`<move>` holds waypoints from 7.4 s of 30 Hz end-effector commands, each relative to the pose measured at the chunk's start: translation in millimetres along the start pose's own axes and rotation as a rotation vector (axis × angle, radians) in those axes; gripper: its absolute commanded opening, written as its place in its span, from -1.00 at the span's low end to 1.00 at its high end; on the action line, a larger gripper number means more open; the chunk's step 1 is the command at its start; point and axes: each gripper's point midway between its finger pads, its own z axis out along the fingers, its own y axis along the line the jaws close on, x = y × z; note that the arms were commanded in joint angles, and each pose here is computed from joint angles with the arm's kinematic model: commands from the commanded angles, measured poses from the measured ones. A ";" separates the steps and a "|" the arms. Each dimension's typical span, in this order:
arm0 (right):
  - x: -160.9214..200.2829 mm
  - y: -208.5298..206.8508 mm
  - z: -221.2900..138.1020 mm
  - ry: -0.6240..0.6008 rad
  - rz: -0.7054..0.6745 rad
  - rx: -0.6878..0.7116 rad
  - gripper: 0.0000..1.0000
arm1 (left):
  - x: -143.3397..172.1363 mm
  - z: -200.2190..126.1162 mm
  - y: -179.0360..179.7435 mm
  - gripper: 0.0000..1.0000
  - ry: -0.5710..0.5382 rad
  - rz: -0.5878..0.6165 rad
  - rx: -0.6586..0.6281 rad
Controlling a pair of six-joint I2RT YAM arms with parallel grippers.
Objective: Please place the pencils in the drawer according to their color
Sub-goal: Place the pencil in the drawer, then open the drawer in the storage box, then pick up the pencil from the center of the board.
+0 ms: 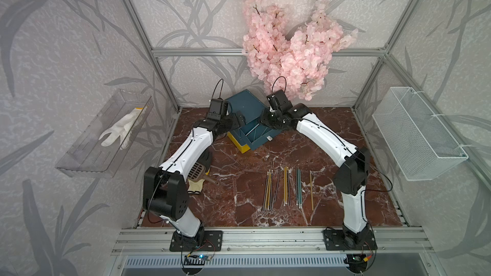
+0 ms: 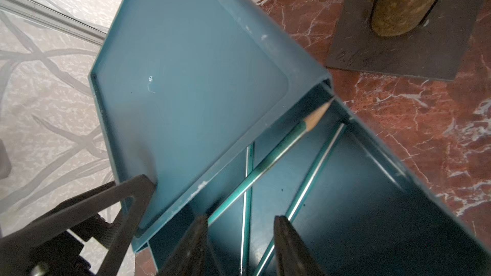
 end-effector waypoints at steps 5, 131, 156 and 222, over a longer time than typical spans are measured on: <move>-19.4 19.2 -8.8 -0.045 -0.020 -0.031 -0.12 | -6.0 -8.7 -3.0 1.00 -0.025 0.005 0.012; 91.0 -76.1 -53.0 0.018 0.524 -0.384 -0.39 | -1.7 11.4 6.8 1.00 0.018 0.018 -0.028; 250.8 -231.8 -160.4 0.313 -0.011 0.493 -0.07 | 4.7 -14.2 1.9 1.00 0.018 0.049 0.006; 311.0 -281.6 -78.4 0.475 -0.089 0.623 -0.58 | 12.3 -10.0 8.0 1.00 0.032 0.044 -0.006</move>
